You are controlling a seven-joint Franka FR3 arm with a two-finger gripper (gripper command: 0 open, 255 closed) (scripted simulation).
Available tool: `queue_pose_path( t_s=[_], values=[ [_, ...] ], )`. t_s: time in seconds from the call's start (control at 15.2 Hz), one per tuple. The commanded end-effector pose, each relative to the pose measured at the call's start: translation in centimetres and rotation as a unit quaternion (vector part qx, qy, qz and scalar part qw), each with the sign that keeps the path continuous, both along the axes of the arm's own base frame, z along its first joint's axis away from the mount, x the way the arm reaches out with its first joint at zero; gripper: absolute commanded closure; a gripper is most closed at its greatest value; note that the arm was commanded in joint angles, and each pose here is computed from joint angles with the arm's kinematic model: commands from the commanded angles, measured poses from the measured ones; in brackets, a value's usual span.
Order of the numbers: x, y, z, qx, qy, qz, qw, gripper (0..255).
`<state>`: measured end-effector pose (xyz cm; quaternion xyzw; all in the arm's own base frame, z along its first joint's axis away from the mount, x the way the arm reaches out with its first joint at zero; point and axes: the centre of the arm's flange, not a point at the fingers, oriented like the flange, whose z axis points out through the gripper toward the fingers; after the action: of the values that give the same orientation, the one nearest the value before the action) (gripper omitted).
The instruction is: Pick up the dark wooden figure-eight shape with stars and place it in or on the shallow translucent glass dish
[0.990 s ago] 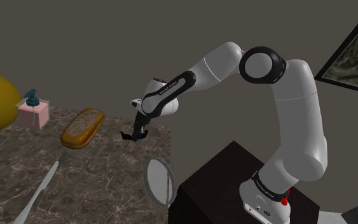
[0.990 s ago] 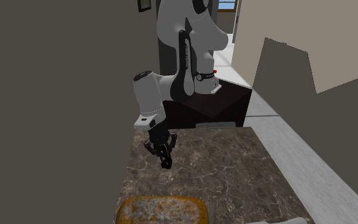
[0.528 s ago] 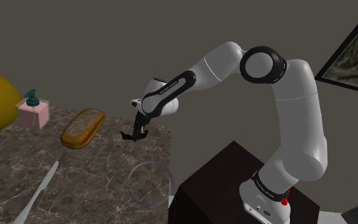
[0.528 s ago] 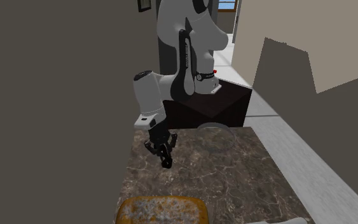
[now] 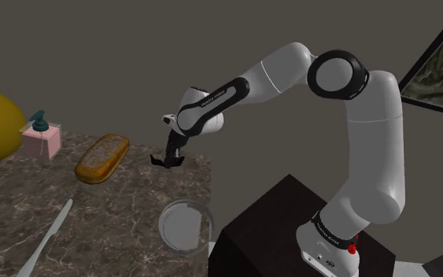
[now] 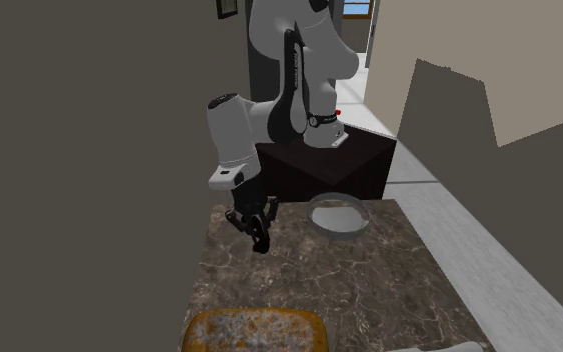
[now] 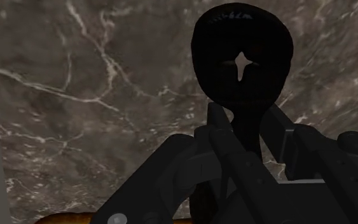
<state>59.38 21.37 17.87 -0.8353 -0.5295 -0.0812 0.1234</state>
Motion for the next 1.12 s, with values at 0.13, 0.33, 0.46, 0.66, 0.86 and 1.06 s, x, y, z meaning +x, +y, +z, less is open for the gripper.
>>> queue_pose_path(
  t_s=[0.13, 0.33, 0.46, 0.66, 0.86, 1.06],
  values=[
    [-0.1, -0.1, 2.1, 0.000, 0.000, 0.000, 1.0000, 255],
    [-0.1, -0.1, 3.7, 0.000, 0.000, 0.000, 1.0000, 255],
    [-0.1, -0.1, 4.7, 0.000, 0.000, 0.000, 1.0000, 255],
    [-1.3, 0.3, 5.4, 0.000, 0.000, 0.000, 1.0000, 255],
    [-5.1, 1.3, 5.3, 0.000, 0.000, 0.000, 1.0000, 255],
    [-8.9, 2.4, 5.2, 0.000, 0.000, 0.000, 1.0000, 255]
  ],
)
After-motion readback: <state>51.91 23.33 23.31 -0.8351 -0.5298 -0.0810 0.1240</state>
